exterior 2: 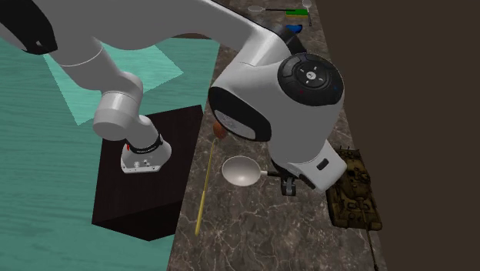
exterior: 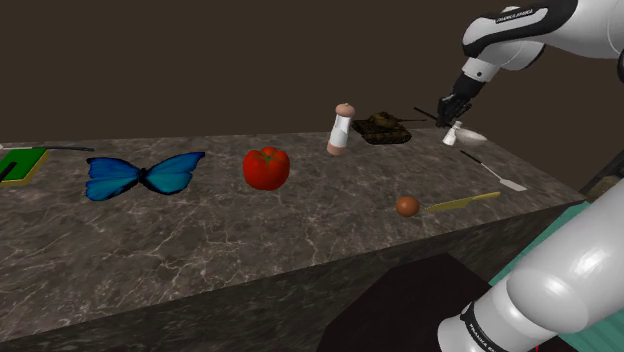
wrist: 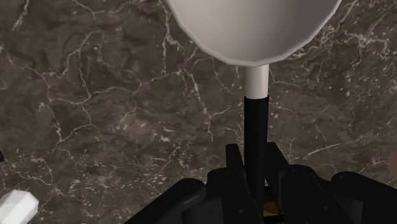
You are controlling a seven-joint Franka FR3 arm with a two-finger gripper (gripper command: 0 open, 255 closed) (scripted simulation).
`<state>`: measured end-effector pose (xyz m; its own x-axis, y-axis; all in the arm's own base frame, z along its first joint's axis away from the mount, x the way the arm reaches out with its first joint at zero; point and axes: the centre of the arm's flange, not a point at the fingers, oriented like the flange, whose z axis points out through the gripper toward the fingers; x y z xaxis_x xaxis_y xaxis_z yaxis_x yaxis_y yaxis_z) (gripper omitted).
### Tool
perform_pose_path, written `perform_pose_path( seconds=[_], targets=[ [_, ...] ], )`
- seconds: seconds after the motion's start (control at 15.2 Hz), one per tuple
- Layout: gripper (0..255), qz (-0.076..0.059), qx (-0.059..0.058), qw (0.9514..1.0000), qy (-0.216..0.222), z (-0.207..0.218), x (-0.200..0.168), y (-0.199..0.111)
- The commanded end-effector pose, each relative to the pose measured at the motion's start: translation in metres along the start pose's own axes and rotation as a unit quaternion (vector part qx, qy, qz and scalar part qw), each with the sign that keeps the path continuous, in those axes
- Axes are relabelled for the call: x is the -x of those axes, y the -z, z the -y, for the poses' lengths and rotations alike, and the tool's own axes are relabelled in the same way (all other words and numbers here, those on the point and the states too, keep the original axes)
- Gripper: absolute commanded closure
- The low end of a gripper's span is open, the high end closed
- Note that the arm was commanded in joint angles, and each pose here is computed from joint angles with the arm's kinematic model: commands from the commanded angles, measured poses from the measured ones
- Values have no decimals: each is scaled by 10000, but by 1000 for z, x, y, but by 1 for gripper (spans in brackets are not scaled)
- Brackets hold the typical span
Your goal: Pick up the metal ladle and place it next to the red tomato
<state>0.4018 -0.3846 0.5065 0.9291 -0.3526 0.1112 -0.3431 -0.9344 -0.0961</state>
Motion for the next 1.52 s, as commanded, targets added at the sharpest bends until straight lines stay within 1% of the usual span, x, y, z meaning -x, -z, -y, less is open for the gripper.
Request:
perform_pose_path(
  seconds=[0.0,1.45],
  targets=[
    [255,2,0,10000,-3,20,3,0],
    [255,2,0,10000,-3,307,42,-23]
  ],
)
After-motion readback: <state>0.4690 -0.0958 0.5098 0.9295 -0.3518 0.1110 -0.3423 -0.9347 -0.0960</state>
